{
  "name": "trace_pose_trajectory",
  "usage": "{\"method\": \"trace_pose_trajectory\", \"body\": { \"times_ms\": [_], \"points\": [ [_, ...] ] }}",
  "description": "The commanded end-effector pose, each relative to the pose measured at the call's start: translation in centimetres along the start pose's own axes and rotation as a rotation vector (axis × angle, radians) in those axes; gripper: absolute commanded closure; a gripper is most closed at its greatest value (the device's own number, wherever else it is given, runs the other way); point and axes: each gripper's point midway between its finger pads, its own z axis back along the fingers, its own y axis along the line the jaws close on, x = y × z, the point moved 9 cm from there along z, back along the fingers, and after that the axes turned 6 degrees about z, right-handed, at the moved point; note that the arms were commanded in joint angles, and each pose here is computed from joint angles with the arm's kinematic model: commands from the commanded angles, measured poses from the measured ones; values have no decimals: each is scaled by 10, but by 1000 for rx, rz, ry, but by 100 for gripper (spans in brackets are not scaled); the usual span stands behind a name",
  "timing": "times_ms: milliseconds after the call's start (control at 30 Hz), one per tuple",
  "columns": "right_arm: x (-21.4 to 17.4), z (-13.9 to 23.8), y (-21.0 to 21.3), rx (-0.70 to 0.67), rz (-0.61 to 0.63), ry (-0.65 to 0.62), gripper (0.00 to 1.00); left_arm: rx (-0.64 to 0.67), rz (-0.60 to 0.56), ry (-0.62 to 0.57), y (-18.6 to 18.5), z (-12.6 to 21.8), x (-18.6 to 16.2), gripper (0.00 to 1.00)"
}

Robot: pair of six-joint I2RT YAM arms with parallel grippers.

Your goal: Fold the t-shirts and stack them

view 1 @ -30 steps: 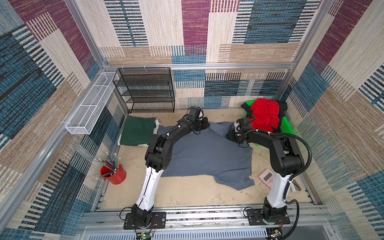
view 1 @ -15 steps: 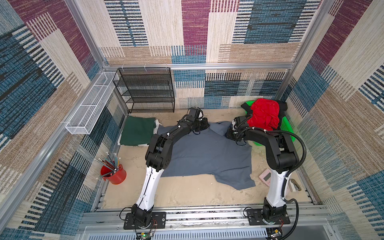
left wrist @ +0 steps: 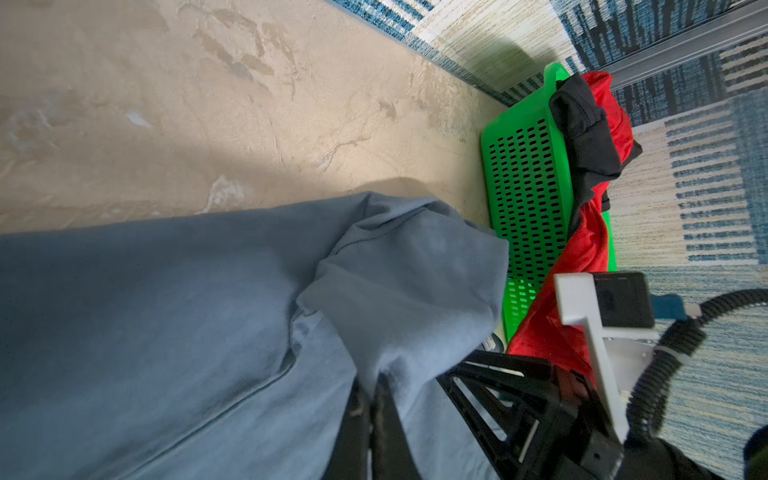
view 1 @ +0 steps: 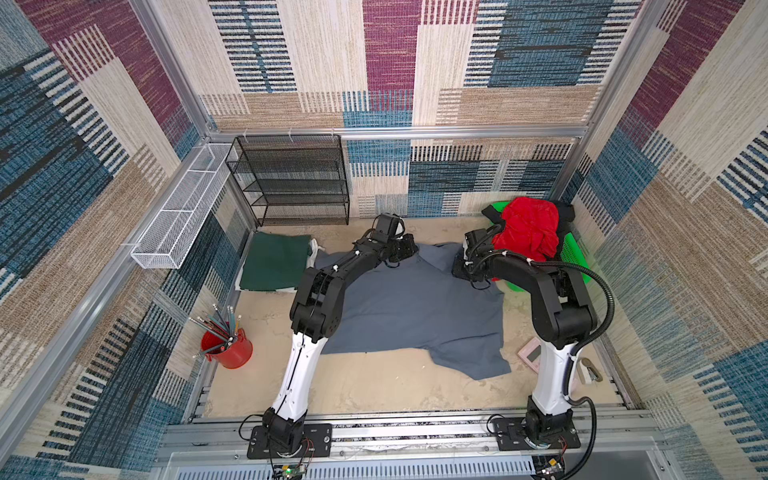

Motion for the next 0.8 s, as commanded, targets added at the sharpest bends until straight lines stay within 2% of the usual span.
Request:
{"method": "trace_pose_trajectory", "body": {
  "times_ms": [0,167,600,767],
  "points": [
    [5,4,4,24,3,-14,63,-29,14,0,-1,-1,1,100],
    [8,-3,9,67,-14,1,64,-35,22,1,0,-2,0,100],
    [3,-15,4,29,-28,32,67,-47,24,-6,0,0,3,100],
    [6,-15,4,22,-30,26,80,-52,26,-7,-1,0,3,100]
  ]
}}
